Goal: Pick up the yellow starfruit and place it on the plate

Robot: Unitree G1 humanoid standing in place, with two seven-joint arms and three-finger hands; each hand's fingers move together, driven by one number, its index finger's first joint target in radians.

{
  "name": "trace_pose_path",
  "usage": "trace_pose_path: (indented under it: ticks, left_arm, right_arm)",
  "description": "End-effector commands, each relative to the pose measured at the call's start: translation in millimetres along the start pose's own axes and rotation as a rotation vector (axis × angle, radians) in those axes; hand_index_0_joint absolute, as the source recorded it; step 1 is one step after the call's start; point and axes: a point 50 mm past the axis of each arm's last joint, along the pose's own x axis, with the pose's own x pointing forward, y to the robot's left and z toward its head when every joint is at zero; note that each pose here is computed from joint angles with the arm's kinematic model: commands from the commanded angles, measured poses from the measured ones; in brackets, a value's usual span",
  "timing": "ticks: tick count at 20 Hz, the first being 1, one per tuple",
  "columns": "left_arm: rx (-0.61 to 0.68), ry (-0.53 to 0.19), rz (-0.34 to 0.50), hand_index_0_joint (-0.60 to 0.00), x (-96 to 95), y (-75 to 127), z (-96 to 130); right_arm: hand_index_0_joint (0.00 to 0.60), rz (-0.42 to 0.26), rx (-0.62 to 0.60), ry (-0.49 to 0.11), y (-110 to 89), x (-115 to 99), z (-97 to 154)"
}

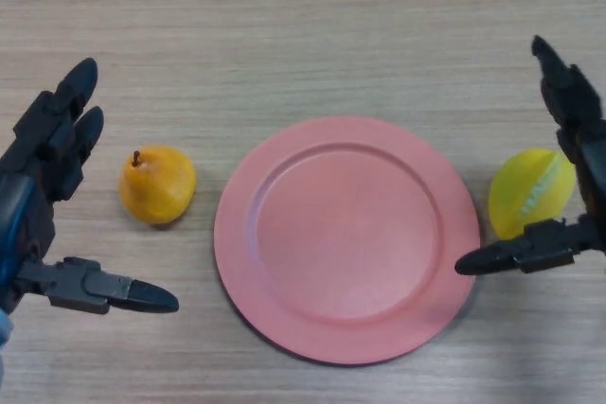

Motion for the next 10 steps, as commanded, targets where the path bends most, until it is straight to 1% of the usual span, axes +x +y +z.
trace_pose_path:
  ticks: [1, 2, 3, 4, 5, 7, 9, 10]
  left_arm:
    - [0.114, -0.23, 0.113, 0.0, -6.3, 29, 38]
    - [0.089, -0.214, 0.113, 0.0, -4.9, 26, 37]
    - [0.086, -0.212, 0.113, 0.0, -4.7, 25, 37]
    - [0.103, -0.209, 0.119, 0.0, -3.0, 25, 38]
    - [0.105, -0.209, 0.123, 0.0, -2.4, 26, 38]
    - [0.116, -0.21, 0.132, 0.0, -3.7, 31, 39]
    - [0.129, -0.213, 0.154, 0.0, -2.8, 34, 39]
    - [0.108, -0.2, 0.167, 0.0, -2.1, 34, 37]
  right_arm:
    - [0.0, -0.124, -0.081, -0.246, -21.9, 10, 31]
    - [0.0, -0.134, -0.076, -0.239, -22.6, 15, 28]
    - [0.0, -0.138, -0.084, -0.238, -22.6, 17, 26]
    - [0.0, -0.155, -0.067, -0.222, -24.7, 22, 22]
    - [0.0, -0.163, -0.076, -0.224, -25.7, 23, 21]
    - [0.0, -0.174, -0.054, -0.21, -28.6, 29, 16]
    - [0.0, -0.189, -0.043, -0.183, -32.3, 34, 7]
    - [0.0, -0.211, -0.054, -0.177, -34.7, 37, 1]
